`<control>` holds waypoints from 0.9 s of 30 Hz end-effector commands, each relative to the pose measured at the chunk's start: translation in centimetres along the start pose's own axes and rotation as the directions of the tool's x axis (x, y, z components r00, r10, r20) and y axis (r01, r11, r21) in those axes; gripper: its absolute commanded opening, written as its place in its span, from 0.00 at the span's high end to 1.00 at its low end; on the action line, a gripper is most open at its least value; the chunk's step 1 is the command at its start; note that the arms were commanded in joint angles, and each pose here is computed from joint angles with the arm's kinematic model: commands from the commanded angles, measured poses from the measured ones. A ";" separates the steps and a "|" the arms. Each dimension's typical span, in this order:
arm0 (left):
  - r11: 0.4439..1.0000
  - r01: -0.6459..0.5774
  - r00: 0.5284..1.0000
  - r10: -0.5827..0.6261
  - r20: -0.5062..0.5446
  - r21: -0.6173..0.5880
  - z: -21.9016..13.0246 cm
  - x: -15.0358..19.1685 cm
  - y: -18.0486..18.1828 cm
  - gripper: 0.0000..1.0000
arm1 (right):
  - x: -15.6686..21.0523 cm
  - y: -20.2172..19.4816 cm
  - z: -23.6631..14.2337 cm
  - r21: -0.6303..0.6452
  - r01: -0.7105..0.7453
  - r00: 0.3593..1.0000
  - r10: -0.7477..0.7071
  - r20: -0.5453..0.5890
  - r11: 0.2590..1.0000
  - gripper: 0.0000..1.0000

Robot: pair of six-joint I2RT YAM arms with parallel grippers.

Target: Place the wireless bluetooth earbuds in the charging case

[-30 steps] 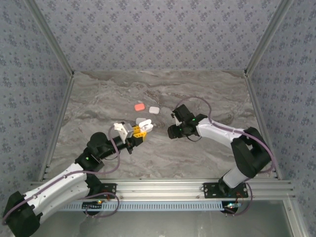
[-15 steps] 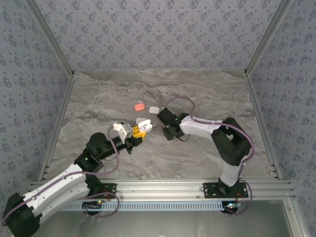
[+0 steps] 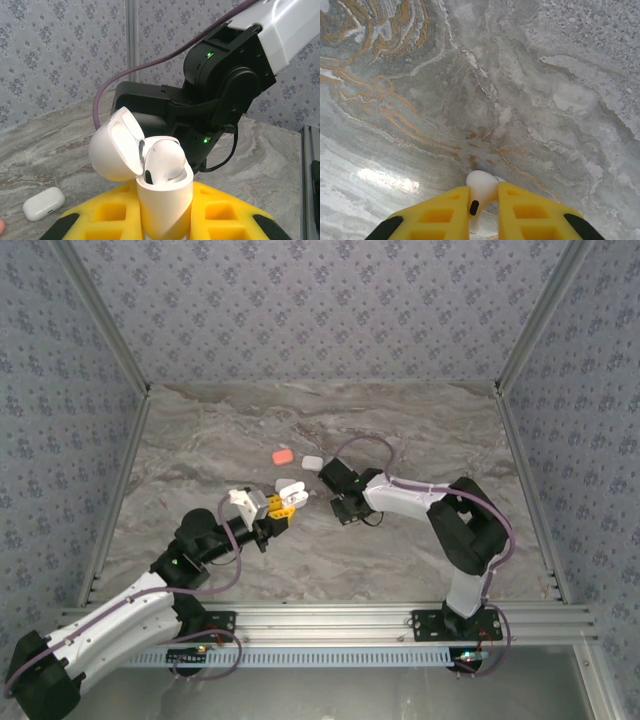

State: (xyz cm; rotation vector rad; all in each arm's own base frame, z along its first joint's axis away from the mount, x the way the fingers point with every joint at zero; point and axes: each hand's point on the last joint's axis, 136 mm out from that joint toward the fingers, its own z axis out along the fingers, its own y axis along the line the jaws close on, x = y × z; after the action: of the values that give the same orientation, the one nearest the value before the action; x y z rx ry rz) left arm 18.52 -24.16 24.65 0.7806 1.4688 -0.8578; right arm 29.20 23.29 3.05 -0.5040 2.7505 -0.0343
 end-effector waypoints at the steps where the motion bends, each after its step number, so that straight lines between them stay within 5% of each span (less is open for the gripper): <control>1: 1.000 -0.016 0.999 0.016 0.042 -0.004 -0.3 -1.5 -0.1 1.00 | 0.3 -1.0 -1.1 -0.034 -0.040 0.999 0.040 0.010 0.999 0.85; 6: 1.000 -0.016 0.999 0.017 0.043 -0.006 -0.3 -1.5 -0.1 1.00 | 0.2 -1.4 -1.8 -0.198 -0.103 0.991 0.118 0.065 0.975 0.87; 14: 1.000 -0.014 0.999 0.014 0.048 -0.004 -0.2 -1.7 -0.1 1.00 | 0.2 -1.7 -2.8 -0.537 -0.230 0.945 0.319 0.077 0.812 0.88; 19: 1.000 -0.009 0.999 0.009 0.048 -0.003 -0.1 -1.8 -0.1 1.00 | 0.9 -3.3 -2.4 -0.609 -0.317 0.908 0.418 0.028 0.728 0.88; 27: 1.000 -0.002 0.999 0.001 0.036 0.009 0.3 -1.7 -0.2 1.00 | 3.0 -6.8 -0.6 -0.573 -0.442 0.855 0.518 -0.036 0.690 0.85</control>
State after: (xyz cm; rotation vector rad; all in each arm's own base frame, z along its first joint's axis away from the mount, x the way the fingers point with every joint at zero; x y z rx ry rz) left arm 18.66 -24.31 23.96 0.7858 1.4963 -0.8578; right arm 28.96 16.44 3.35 0.0566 2.6367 0.8982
